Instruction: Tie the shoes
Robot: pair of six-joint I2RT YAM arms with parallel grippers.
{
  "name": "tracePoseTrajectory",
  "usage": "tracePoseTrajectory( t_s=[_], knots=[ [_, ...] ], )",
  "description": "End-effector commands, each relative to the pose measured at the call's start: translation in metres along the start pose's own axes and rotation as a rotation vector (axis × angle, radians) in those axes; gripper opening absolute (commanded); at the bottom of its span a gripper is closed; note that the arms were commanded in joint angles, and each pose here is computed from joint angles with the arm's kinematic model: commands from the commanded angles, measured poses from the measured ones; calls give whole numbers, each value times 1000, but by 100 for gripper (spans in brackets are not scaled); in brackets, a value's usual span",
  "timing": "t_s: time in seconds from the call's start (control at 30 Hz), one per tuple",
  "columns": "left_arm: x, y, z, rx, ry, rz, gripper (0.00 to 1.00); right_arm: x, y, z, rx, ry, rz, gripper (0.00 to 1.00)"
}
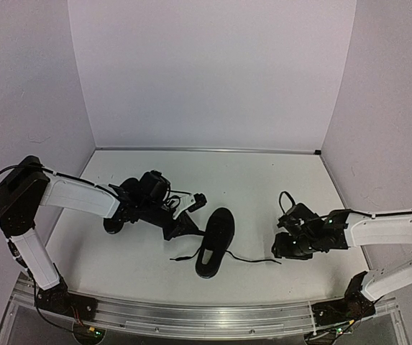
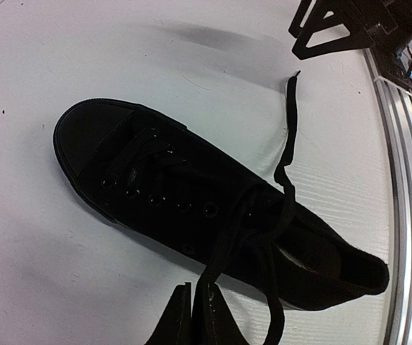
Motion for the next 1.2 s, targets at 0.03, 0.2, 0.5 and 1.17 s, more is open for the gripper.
tracePoseTrajectory(
  t_s=[0.03, 0.2, 0.5, 1.17],
  knots=[
    [-13, -15, 6, 54, -37, -39, 21, -27, -23, 39, -70, -155, -53, 68],
    [-37, -29, 4, 139, -125, -80, 34, -48, -38, 89, -221, -344, -63, 68],
    [-45, -29, -1, 216, -138, -50, 45, -33, -46, 174, -457, -492, 69, 39],
    [2, -14, 0, 260, -18, -32, 48, 8, -28, 203, -524, -566, 277, 33]
  ],
)
Point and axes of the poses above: each gripper's point midway between its finger pads, its own x axis out along the fingers, its own z axis along the line the jaws close on, y = z × x, the point moved 6 cm from there along -x, back along the fingers, and after that the axes turned 14 degrees about x, right-handed, at the moved point
